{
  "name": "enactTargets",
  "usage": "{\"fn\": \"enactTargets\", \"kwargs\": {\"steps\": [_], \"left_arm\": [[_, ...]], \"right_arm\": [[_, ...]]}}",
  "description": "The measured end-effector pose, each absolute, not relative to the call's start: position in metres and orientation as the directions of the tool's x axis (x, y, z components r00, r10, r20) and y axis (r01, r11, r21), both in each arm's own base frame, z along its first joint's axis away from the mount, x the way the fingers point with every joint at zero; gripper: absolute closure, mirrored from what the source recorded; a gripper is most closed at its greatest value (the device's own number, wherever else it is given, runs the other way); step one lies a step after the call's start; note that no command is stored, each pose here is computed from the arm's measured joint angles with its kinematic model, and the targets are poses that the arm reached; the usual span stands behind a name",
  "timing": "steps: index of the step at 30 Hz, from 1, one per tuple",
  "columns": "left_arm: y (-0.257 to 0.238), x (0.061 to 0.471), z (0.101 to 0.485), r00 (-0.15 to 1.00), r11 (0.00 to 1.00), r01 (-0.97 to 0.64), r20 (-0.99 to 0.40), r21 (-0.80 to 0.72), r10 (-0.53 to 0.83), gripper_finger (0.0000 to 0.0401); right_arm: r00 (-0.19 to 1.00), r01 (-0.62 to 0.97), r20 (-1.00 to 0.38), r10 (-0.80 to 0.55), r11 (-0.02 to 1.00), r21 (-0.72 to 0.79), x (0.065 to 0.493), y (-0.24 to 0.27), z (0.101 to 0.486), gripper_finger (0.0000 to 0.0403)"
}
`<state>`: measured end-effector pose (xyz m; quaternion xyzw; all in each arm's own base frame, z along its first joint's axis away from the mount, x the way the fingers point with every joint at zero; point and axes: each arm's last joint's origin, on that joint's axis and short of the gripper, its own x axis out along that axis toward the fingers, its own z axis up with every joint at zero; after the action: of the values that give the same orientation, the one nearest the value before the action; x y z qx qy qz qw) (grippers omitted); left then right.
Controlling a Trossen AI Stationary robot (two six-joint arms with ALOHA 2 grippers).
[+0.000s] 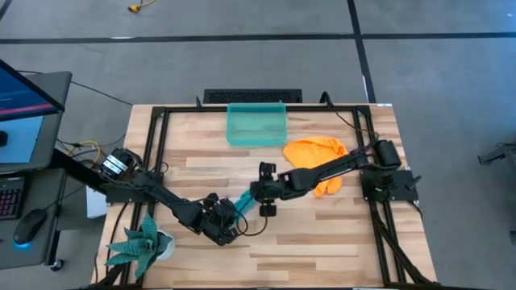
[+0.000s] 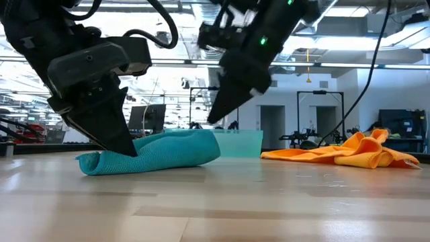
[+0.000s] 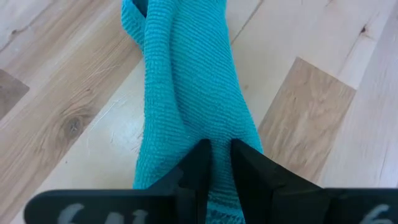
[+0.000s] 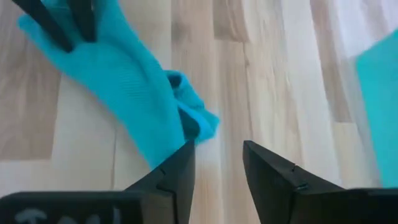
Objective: Roll microfiber towels into tight, uniform cylinder then place into a basket
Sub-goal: Put the blue microfiber cloth into the green bin
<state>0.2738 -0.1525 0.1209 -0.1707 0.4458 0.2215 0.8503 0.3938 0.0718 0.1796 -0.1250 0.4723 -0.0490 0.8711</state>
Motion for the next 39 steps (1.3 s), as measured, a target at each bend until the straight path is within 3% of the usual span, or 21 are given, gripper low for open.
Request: {"fn": "enactTargets", "kwargs": {"steps": [6, 11, 18, 26, 31, 39], "left_arm": [[-0.153, 0.274, 0.121, 0.505, 0.849, -0.522, -0.832, -0.085, 0.228, 0.0342], [-0.152, 0.274, 0.120, 0.505, 0.853, -0.517, -0.832, -0.079, 0.229, 0.0342], [-0.152, 0.274, 0.120, 0.506, 0.855, -0.514, -0.830, -0.071, 0.235, 0.0342], [-0.152, 0.274, 0.120, 0.507, 0.855, -0.514, -0.830, -0.072, 0.235, 0.0342], [-0.152, 0.274, 0.120, 0.507, 0.855, -0.514, -0.829, -0.071, 0.235, 0.0342], [-0.152, 0.274, 0.120, 0.507, 0.863, -0.501, -0.829, -0.060, 0.237, 0.0342]], "right_arm": [[0.486, -0.056, -0.844, -0.228, 0.955, -0.290, 0.369, 0.061, 0.204, 0.0265], [0.458, -0.025, -0.856, -0.240, 0.959, -0.283, 0.337, 0.048, 0.196, 0.0289], [0.658, 0.023, -0.742, -0.131, 0.988, -0.154, 0.311, 0.039, 0.177, 0.0305], [0.792, 0.009, -0.607, -0.065, 0.995, -0.095, 0.335, 0.029, 0.186, 0.0302], [0.791, -0.077, -0.611, 0.002, 0.992, -0.095, 0.353, 0.023, 0.193, 0.0266], [0.746, -0.288, -0.637, 0.195, 0.957, -0.044, 0.389, 0.024, 0.178, 0.0155]]}}
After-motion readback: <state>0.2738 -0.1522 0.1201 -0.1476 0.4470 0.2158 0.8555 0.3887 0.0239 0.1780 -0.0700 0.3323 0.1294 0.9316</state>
